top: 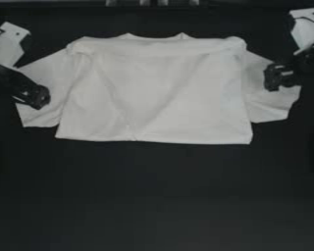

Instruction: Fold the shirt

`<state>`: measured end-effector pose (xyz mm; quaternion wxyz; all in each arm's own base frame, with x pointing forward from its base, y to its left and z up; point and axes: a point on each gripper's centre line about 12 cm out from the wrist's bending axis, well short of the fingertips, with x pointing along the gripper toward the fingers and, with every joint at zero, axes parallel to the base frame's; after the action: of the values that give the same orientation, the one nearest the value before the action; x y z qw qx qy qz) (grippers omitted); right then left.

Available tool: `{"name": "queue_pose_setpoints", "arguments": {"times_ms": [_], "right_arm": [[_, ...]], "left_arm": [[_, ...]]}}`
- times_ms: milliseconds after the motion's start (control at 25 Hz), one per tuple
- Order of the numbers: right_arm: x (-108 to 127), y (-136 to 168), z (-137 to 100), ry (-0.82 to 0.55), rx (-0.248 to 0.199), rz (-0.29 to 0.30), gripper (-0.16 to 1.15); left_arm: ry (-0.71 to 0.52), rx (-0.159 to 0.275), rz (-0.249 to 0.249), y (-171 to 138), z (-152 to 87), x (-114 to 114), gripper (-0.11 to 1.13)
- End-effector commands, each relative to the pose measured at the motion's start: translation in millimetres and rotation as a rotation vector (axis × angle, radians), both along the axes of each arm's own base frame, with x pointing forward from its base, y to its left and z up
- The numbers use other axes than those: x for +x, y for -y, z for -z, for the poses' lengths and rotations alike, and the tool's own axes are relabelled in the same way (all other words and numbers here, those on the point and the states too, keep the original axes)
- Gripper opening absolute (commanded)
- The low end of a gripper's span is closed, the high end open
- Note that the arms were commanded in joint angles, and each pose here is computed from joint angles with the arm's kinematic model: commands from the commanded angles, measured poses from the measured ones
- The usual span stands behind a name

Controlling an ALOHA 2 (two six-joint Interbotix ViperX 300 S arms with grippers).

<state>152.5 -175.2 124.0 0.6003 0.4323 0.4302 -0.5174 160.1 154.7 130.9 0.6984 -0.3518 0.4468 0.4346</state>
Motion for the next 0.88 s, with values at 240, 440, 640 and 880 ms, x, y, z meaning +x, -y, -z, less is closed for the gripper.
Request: {"name": "queue_pose_setpoints", "arguments": {"times_ms": [240, 440, 640, 880], "right_arm": [[1, 4, 4, -0.013, -0.008, 0.006, 0.99], [1, 4, 4, -0.008, -0.017, -0.003, 0.99], [3, 6, 4, 0.008, -0.033, -0.012, 0.99], [6, 7, 3, 0.025, -0.046, -0.020, 0.99]], "left_arm": [[-0.050, -0.027, 0.011, -14, 17, 13, 1.00], [-0.071, -0.043, 0.017, -15, 25, 14, 1.00], [-0.100, -0.065, 0.018, -15, 32, 13, 0.95], [-0.143, -0.077, 0.038, -14, 32, 13, 0.44]]}}
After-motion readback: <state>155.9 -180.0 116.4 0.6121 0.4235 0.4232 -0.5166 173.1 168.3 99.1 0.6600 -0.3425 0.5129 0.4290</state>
